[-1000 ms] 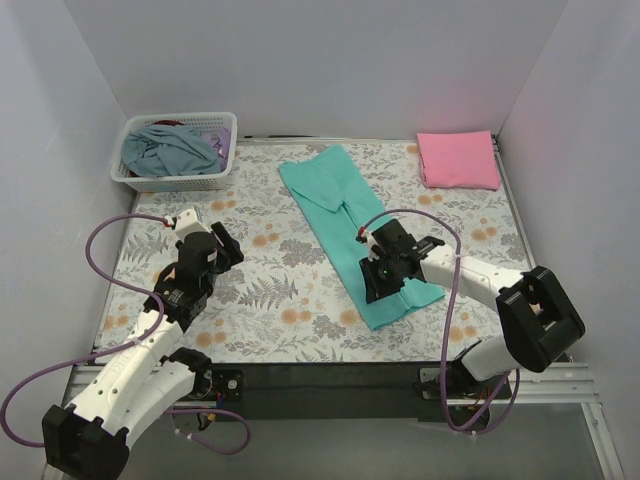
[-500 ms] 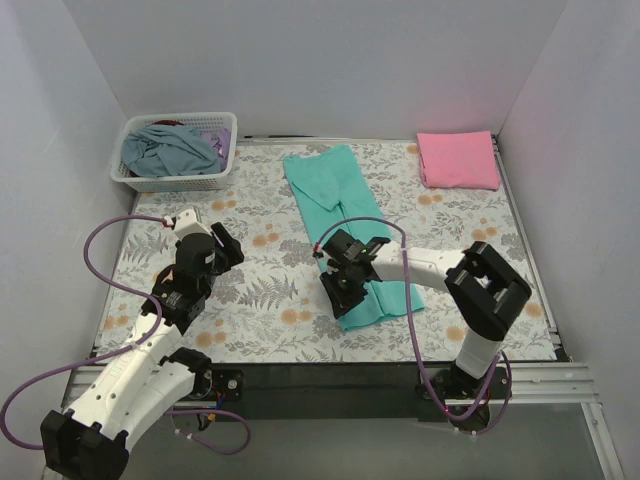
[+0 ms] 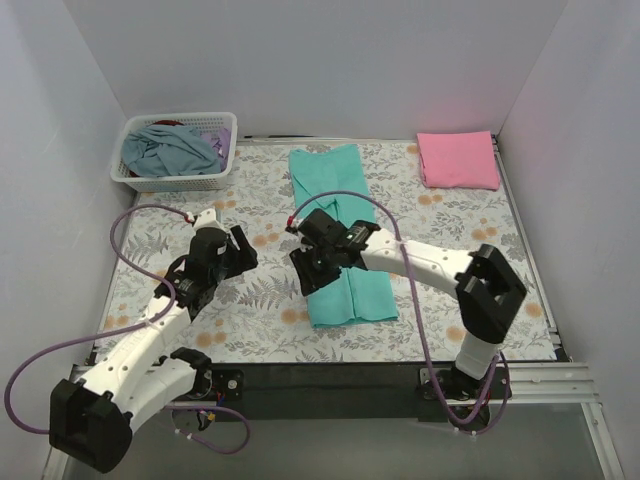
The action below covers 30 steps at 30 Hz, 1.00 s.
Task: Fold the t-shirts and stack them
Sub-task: Fold the tshirt
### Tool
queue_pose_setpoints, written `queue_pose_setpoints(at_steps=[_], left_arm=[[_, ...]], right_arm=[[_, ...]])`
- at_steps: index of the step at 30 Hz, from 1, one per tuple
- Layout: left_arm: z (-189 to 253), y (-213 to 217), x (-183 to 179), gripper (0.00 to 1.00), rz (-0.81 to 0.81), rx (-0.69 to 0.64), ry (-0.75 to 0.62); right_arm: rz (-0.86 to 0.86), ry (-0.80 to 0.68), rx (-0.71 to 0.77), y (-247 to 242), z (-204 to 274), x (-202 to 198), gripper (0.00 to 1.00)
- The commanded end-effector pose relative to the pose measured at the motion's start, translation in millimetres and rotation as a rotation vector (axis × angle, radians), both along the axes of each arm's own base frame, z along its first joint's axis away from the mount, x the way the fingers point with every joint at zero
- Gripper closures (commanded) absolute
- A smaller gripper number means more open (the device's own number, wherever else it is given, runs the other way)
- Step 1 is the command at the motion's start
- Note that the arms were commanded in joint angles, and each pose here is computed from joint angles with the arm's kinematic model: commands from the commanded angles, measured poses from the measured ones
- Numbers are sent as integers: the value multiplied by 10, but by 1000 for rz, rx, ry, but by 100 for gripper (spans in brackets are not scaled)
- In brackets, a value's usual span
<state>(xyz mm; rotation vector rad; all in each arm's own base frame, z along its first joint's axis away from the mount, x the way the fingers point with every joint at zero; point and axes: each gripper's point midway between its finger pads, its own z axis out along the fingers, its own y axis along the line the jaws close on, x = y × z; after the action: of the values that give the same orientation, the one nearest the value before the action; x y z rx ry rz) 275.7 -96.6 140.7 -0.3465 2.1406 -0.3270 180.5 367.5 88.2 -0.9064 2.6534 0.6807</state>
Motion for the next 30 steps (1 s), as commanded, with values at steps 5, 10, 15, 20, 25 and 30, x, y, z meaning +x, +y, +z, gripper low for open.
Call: queue_pose_setpoints(at_steps=[5, 10, 15, 20, 25, 30], left_arm=[[-44, -488, -244, 35, -156, -133, 231], [-204, -813, -666, 34, -219, -224, 443], [-382, -990, -967, 34, -223, -230, 556], [-475, -1088, -1071, 34, -221, -199, 600], [-514, -1152, -1091, 37, -210, -178, 615], [-571, -1215, -1089, 38, -208, -151, 637]], right_arm=[[-282, -73, -77, -1238, 220, 207, 48], [-373, -32, -80, -1892, -11, 63, 46], [-431, -24, -88, -2134, -131, 108, 46], [-418, 24, -51, -2078, -267, 74, 49], [-418, 44, -69, -2091, -399, 59, 50], [-413, 98, -98, -2106, -570, -22, 51]])
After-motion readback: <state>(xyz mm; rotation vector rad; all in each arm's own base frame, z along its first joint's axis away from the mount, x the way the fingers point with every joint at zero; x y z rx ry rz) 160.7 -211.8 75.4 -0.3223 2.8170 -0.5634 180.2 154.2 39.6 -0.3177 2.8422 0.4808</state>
